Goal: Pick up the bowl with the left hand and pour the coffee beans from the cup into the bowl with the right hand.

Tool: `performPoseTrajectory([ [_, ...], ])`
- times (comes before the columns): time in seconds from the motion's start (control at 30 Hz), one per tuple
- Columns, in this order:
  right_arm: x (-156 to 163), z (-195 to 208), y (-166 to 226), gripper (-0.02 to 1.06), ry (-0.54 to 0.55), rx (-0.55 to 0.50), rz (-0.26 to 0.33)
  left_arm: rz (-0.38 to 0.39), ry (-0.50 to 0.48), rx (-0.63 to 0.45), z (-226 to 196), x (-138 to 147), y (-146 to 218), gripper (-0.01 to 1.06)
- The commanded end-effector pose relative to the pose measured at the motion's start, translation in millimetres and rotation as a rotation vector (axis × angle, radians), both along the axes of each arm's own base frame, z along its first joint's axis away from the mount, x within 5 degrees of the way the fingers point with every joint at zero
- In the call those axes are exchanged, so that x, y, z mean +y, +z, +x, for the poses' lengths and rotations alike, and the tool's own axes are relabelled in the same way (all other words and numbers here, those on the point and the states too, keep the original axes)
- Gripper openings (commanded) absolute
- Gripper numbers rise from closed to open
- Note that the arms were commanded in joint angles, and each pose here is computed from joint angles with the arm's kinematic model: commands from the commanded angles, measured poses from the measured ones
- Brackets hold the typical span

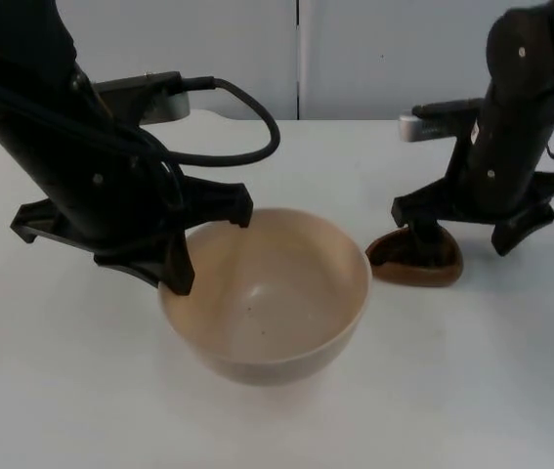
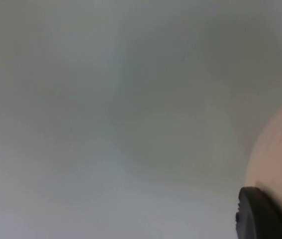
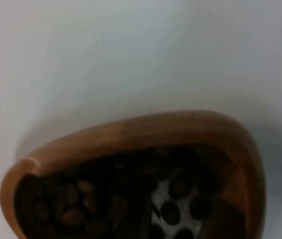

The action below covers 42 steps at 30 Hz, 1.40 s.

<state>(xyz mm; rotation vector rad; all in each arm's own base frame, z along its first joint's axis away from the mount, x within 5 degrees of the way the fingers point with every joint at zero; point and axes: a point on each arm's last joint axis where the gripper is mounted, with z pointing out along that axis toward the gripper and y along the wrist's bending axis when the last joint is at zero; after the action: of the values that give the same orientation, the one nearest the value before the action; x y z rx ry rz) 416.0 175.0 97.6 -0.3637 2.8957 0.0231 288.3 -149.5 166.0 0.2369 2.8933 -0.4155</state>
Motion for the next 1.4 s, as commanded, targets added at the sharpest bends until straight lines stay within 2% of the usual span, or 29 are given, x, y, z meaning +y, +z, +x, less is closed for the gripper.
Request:
performPoseTrajectory([
  [0.0, -3.8, -2.5, -7.3, 0.81, -0.021, -0.025, 0.013, -0.022, 0.01, -0.018, 0.5, -2.6, 6.8, 0.0],
  [0.4, -5.3, -5.3, -12.7, 0.79, -0.037, -0.038, 0.019, -0.025, 0.015, -0.033, 1.8, -2.8, 7.1, 0.0],
  [0.57, -5.2, -5.3, -12.7, 0.55, -0.038, -0.037, 0.021, -0.027, 0.016, -0.032, 1.8, -2.9, 7.2, 0.0],
  [0.6, -5.2, -5.3, -12.7, 0.55, -0.038, -0.037, 0.021, -0.027, 0.016, -0.032, 1.8, -2.9, 7.2, 0.0],
  [0.67, -5.2, -5.3, -12.7, 0.46, -0.038, -0.037, 0.021, -0.027, 0.016, -0.032, 1.8, -2.9, 7.2, 0.0],
  [0.97, -5.2, -5.8, -11.3, 0.27, -0.041, -0.033, 0.022, -0.027, 0.016, -0.032, 1.8, -2.9, 7.2, 0.0],
  [1.13, -4.3, -3.9, 5.9, 0.1, -0.04, -0.078, 0.043, -0.028, 0.017, -0.031, 1.7, -3.0, 7.2, 0.0],
  [1.17, -4.3, -3.9, 5.9, 0.1, -0.04, -0.078, 0.043, -0.028, 0.017, -0.031, 1.7, -3.0, 7.2, 0.0],
  [1.23, -3.9, -3.0, 14.0, 0.01, -0.04, -0.102, 0.054, -0.03, 0.019, -0.03, 1.7, -3.1, 7.2, 0.0],
  [1.37, -3.3, -1.9, 18.7, 0.0, -0.041, -0.11, 0.06, -0.03, 0.019, -0.03, 1.7, -3.1, 7.2, 0.0],
])
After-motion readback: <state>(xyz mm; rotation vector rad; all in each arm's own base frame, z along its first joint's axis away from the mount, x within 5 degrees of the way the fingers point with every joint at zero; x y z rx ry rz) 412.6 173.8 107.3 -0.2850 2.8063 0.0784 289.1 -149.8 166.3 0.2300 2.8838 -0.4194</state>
